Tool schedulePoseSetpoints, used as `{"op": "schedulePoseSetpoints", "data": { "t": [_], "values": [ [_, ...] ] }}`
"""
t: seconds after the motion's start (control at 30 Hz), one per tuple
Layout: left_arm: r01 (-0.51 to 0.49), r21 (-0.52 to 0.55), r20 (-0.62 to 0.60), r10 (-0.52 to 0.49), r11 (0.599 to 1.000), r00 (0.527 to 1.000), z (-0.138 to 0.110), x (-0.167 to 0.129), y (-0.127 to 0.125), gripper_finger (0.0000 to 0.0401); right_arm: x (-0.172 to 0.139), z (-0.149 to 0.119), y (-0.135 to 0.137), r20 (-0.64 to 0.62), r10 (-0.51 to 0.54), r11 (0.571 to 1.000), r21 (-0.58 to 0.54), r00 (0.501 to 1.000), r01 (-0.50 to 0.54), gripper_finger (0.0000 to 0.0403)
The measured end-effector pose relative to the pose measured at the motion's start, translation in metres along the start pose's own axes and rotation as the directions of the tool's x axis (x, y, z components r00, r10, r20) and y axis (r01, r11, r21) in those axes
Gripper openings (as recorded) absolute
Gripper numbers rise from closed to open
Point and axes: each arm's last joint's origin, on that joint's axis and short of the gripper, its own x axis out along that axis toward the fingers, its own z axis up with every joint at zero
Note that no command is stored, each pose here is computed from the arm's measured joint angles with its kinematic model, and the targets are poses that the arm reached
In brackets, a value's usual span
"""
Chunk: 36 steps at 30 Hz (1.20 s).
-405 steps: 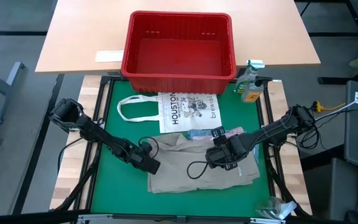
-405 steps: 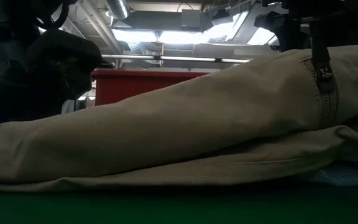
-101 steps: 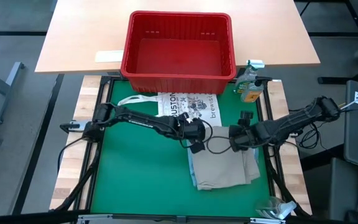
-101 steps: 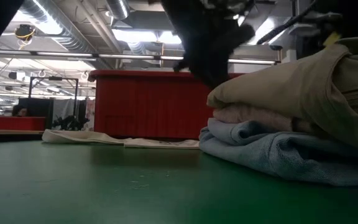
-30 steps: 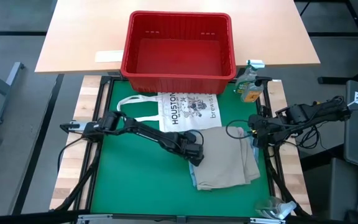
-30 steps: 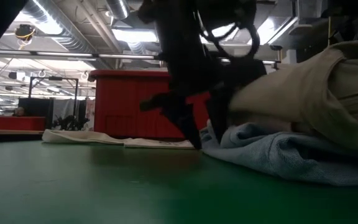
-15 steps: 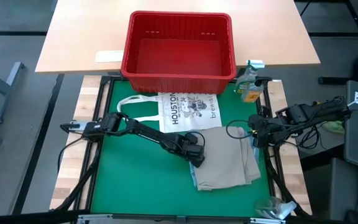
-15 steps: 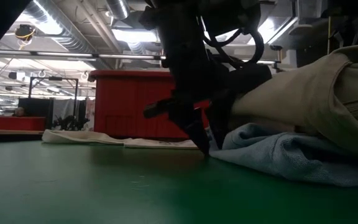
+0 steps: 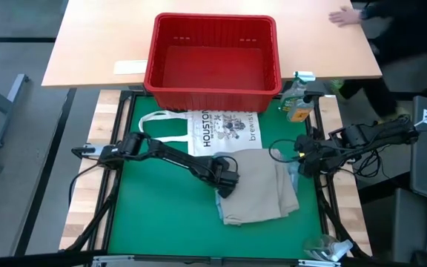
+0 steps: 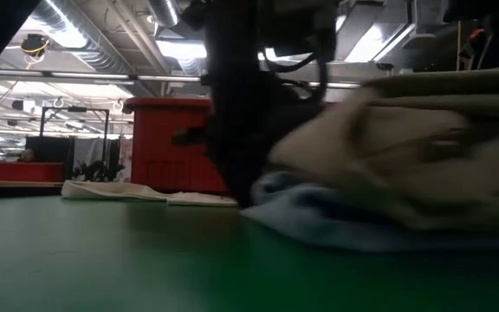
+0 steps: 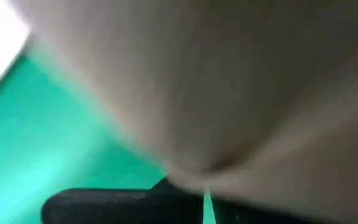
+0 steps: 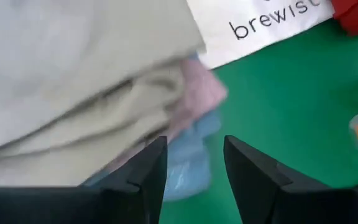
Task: Fold Laundry from Bin
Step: Put the folded clothes into the red laundry bin
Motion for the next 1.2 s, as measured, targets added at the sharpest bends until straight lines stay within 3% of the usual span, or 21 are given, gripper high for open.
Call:
{"op": "schedulePoseSetpoints", "data": {
  "t": [0.23,0.43,0.6,0.67,0.93,1.2],
  "values": [
    [-0.181,0.066,-0.095,0.187,0.981,0.978,-0.015,-0.023,0.021,0.0002,0.0,0.0,0.003,-0.027,0.072,0.976,0.21,0.997,-0.065,0.016],
    [-0.233,0.12,-0.118,0.246,0.965,0.962,-0.03,-0.028,0.021,0.0002,0.021,-0.009,0.005,-0.037,0.101,0.933,0.35,0.994,-0.082,0.016],
    [-0.239,0.144,-0.114,0.256,0.96,0.96,-0.037,-0.031,0.019,0.0002,0.053,-0.027,0.012,-0.123,0.306,0.887,0.398,0.944,-0.235,0.016],
    [-0.239,0.148,-0.11,0.256,0.96,0.96,-0.039,-0.031,0.018,0.0002,0.063,-0.031,0.013,-0.102,0.327,0.873,0.413,0.939,-0.259,0.016],
    [-0.23,0.149,-0.118,0.248,0.962,0.961,-0.04,-0.032,0.017,0.0002,0.088,-0.041,0.006,0.011,0.1,0.897,0.432,0.995,-0.095,0.016],
    [-0.207,0.144,-0.144,0.227,0.968,0.963,-0.04,-0.032,0.016,0.0002,0.107,-0.048,0.001,0.025,-0.123,0.881,0.464,0.992,0.098,0.016]
  ]
}}
